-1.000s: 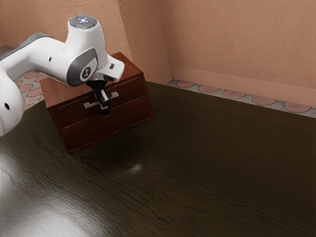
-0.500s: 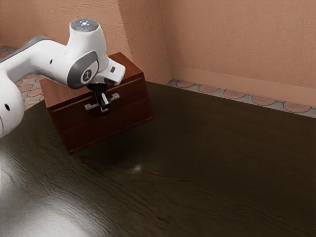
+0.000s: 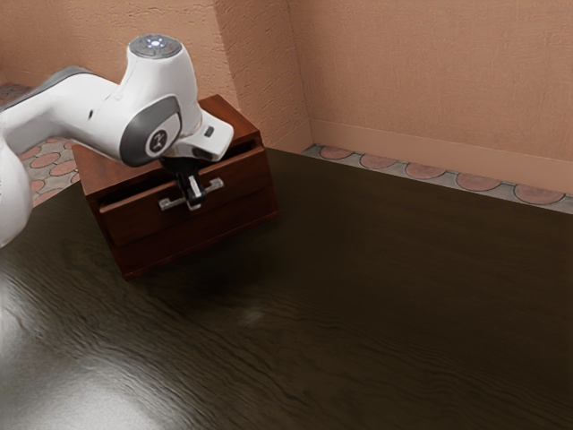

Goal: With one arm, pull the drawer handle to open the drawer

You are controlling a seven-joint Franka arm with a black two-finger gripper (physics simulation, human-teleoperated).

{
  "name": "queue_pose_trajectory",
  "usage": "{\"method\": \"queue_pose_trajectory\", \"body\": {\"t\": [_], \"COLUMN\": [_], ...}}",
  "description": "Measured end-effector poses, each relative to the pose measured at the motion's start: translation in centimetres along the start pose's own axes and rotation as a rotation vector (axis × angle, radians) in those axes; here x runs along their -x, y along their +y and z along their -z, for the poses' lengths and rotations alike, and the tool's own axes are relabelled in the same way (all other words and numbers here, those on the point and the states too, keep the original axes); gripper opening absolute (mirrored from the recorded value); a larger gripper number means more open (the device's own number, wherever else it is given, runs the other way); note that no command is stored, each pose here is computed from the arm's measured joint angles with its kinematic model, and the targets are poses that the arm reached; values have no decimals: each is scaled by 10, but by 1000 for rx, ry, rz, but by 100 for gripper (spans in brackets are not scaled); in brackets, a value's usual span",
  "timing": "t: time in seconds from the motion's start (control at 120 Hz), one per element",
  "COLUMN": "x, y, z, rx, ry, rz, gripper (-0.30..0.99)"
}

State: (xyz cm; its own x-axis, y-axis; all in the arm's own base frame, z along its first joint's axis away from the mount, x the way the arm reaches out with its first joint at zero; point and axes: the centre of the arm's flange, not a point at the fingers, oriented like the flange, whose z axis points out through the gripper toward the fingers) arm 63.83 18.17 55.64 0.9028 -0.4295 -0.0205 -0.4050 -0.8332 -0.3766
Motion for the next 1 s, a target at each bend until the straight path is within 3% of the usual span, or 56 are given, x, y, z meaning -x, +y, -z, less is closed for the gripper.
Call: {"method": "queue_pose_trajectory", "body": {"t": [0.392, 0.6, 1.0], "x": [5, -9, 15], "y": [24, 61, 82], "z": [12, 23, 37], "rx": [11, 25, 22], "ry": [1, 14, -4], "rz": [-24, -76, -69], "gripper": [5, 4, 6]}}
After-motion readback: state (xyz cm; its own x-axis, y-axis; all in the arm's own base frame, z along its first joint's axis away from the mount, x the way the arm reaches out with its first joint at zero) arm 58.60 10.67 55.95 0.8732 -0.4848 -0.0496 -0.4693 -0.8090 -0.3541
